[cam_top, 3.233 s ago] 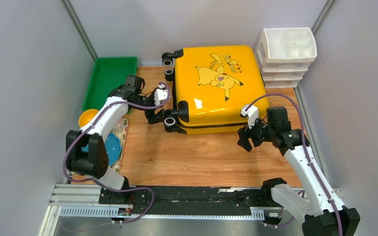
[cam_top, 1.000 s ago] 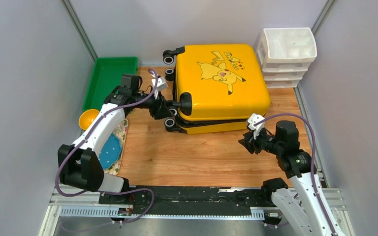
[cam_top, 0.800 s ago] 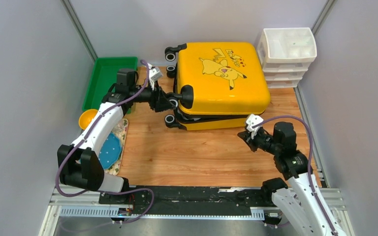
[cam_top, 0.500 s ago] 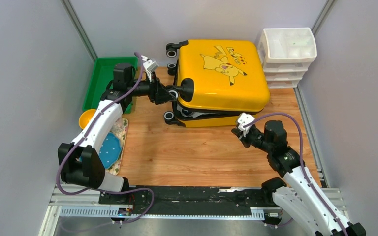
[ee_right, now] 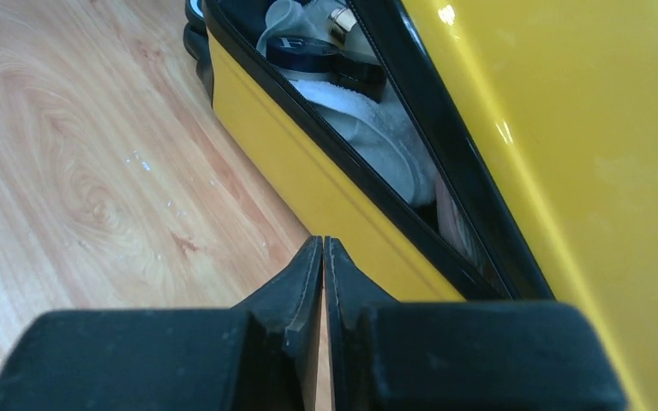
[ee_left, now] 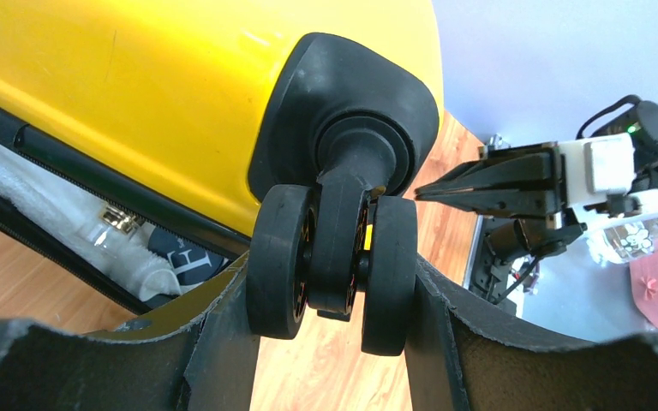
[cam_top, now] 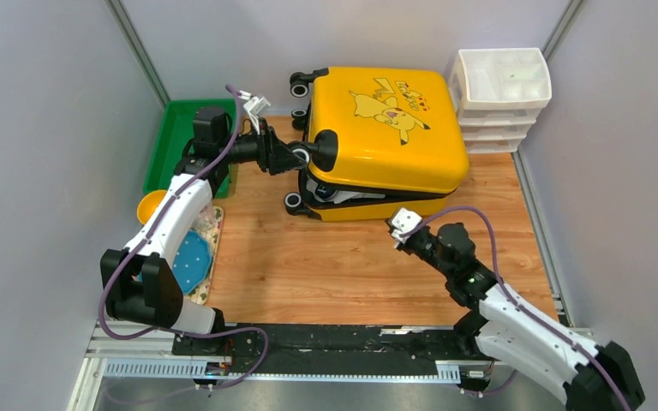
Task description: Open, take out, and arrange the luggage
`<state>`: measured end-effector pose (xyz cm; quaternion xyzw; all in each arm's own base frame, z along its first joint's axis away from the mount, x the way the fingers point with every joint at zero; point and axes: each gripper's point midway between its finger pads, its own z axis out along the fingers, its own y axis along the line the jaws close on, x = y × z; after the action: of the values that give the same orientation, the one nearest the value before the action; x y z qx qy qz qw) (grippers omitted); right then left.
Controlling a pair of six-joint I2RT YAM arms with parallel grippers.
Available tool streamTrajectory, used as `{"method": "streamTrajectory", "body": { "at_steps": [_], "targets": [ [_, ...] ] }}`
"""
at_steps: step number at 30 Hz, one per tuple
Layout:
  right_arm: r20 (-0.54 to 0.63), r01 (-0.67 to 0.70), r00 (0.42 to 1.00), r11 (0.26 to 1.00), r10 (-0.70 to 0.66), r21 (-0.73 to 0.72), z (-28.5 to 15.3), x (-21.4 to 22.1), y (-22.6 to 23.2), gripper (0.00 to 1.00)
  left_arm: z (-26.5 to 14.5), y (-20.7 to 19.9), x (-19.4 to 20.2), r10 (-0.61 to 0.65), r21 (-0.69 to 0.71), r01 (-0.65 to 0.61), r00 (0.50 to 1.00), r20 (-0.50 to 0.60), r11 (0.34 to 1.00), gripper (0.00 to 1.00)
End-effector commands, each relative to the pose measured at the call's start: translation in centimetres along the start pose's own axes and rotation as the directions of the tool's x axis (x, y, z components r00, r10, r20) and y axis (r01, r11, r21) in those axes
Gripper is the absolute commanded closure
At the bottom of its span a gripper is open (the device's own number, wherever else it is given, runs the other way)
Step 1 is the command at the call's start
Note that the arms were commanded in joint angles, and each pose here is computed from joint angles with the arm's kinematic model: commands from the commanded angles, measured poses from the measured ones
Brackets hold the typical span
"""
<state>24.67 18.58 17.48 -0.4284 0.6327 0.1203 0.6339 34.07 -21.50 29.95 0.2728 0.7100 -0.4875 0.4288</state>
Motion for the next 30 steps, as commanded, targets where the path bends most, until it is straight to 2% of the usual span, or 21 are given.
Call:
{"method": "streamTrajectory", "body": {
  "at_steps": [1, 3, 4, 7, 11, 14, 15, 16, 17, 18, 20, 21, 22, 23, 25, 26, 27, 29, 30],
  "targets": [
    [0.033, 0.079, 0.996, 0.97, -0.089, 0.23, 2.2, -1.8, -4.2, 0.93, -1.9, -1.0, -10.2, 0.328, -0.139, -0.301, 0.911, 0.25, 0.943, 1.0],
    [0.037, 0.095, 0.993, 0.941, -0.114, 0.326, 2.7, -2.7, -6.3, 0.95, -2.1, -1.2, -10.2, 0.333, -0.14, -0.306, 0.909, 0.25, 0.941, 1.0],
    [-0.014, 0.102, 0.994, 0.913, -0.105, 0.394, 3.0, -2.0, -7.6, 0.95, -2.1, -1.2, -10.1, 0.332, -0.139, -0.306, 0.91, 0.248, 0.942, 1.0],
    [-0.017, 0.132, 0.99, 0.862, -0.142, 0.489, 2.7, -3.0, -9.8, 0.93, -2.2, -1.2, -9.6, 0.322, -0.135, -0.297, 0.915, 0.244, 0.945, 1.0],
    [0.049, 0.134, 0.981, 0.832, -0.189, 0.539, 1.4, -6.9, -11.5, 0.92, -2.4, -0.8, -8.5, 0.3, -0.144, -0.272, 0.925, 0.232, 0.951, 1.0],
    [0.02, 0.19, 0.969, 0.799, -0.246, 0.57, 0.9, -8.1, -12.5, 0.91, -2.5, -0.2, -7.4, 0.263, -0.15, -0.234, 0.941, 0.215, 0.961, 1.0],
    [0.026, 0.197, 0.965, 0.784, -0.262, 0.589, 0.8, -8.8, -13.1, 0.91, -2.6, -0.2, -7.3, 0.251, -0.151, -0.222, 0.944, 0.214, 0.963, 0.95],
    [0.011, 0.221, 0.959, 0.77, -0.284, 0.598, 0.7, -9.0, -13.7, 0.91, -2.8, -0.1, -6.9, 0.239, -0.146, -0.211, 0.948, 0.21, 0.967, 0.95],
    [0.007, 0.228, 0.957, 0.766, -0.29, 0.602, 0.8, -9.2, -13.9, 0.91, -2.8, 0.0, -6.9, 0.233, -0.147, -0.204, 0.949, 0.212, 0.968, 0.99],
    [0.008, 0.23, 0.956, 0.767, -0.293, 0.599, 0.8, -9.6, -14.0, 0.91, -3.0, 0.0, -6.9, 0.221, -0.153, -0.19, 0.951, 0.219, 0.97, 1.0],
    [0.082, 0.189, 0.961, 0.845, -0.263, 0.5, 1.4, -10.5, -12.2, 0.89, -3.2, 0.4, -7.1, 0.216, -0.171, -0.179, 0.949, 0.228, 0.969, 1.0],
    [0.066, 0.185, 0.971, 0.895, -0.231, 0.406, 1.3, -9.8, -10.5, 0.89, -3.2, 0.5, -7.2, 0.212, -0.172, -0.175, 0.95, 0.229, 0.97, 1.0],
    [0.13, 0.191, 0.964, 0.944, -0.232, 0.269, 1.8, -10.4, -7.7, 0.89, -3.3, 0.5, -7.7, 0.224, -0.18, -0.184, 0.945, 0.239, 0.966, 1.0],
    [0.138, 0.221, 0.959, 0.957, -0.248, 0.188, 1.9, -9.7, -5.7, 0.9, -3.2, 0.5, -8.0, 0.223, -0.183, -0.181, 0.944, 0.242, 0.966, 1.0],
    [0.161, 0.315, 0.933, 0.947, -0.322, 0.068, 1.8, -7.6, -1.3, 0.9, -3.1, 0.7, -9.2, 0.215, -0.185, -0.171, 0.943, 0.254, 0.968, 1.0],
    [0.159, 0.356, 0.919, 0.933, -0.36, 0.056, 1.8, -6.8, -0.5, 0.91, -3.1, 0.7, -9.6, 0.214, -0.185, -0.169, 0.942, 0.26, 0.968, 1.0],
    [0.176, 0.432, 0.879, 0.897, -0.443, 0.098, 2.0, -7.2, -0.6, 0.91, -3.0, 0.9, -9.8, 0.193, -0.18, -0.148, 0.945, 0.265, 0.972, 1.0],
    [0.075, 0.499, 0.858, 0.86, -0.508, 0.108, 3.4, -4.2, -0.4, 0.98, -2.9, 0.6, -10.6, 0.194, -0.172, -0.15, 0.941, 0.278, 0.974, 1.0],
    [0.08, 0.55, 0.817, 0.815, -0.57, 0.183, 3.7, -5.4, -1.4, 0.99, -2.9, 0.7, -10.6, 0.18, -0.166, -0.137, 0.943, 0.281, 0.977, 1.0]
  ]
}}
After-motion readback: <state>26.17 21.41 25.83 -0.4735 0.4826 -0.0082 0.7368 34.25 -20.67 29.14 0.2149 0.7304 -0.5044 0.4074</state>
